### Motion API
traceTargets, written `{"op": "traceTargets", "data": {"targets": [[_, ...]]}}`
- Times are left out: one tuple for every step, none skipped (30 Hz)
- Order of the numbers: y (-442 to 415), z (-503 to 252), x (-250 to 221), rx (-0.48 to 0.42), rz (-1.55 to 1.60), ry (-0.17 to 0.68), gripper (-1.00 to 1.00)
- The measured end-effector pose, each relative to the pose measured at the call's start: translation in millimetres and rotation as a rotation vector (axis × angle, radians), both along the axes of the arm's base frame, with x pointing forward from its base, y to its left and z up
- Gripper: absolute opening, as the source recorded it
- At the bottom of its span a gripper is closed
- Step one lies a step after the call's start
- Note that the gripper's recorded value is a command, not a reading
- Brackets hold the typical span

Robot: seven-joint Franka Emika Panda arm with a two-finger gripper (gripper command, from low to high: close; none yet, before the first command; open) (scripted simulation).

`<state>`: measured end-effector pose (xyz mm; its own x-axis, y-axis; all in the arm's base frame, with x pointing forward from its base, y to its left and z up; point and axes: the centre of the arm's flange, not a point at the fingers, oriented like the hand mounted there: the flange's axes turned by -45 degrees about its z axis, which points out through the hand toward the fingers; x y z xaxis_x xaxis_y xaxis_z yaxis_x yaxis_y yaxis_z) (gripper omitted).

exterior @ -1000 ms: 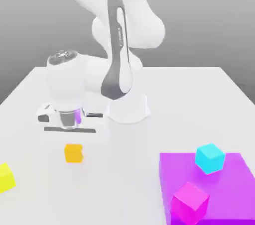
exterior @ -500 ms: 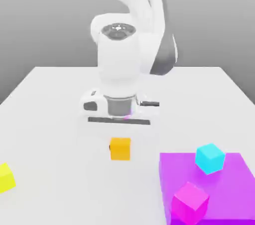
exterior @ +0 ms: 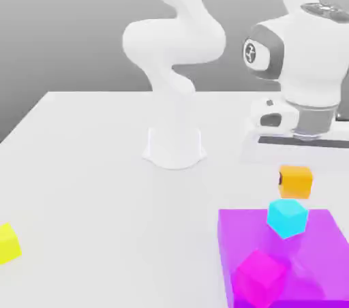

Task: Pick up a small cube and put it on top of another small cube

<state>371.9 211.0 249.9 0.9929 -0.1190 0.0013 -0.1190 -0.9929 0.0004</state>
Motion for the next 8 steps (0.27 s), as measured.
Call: {"op": "traceTargets", "data": {"targets": [[0, 0, 0, 0.0, -0.001, 0.0, 1.0], [-1, 0, 0, 0.0, -0.002, 0.0, 1.0], [-1, 0, 0, 0.0, -0.002, 0.0, 1.0], [-1, 0, 1, 0.0, -0.003, 0.0, 1.0], [-1, 0, 1, 0.0, -0.003, 0.0, 1.0], [-1, -3, 0, 0.0, -0.002, 0.001, 1.0], [-1, 1, 0, -0.001, -0.002, 0.0, 1.0], [0, 9, 1, -0.004, -0.001, -0.001, 1.0]]}}
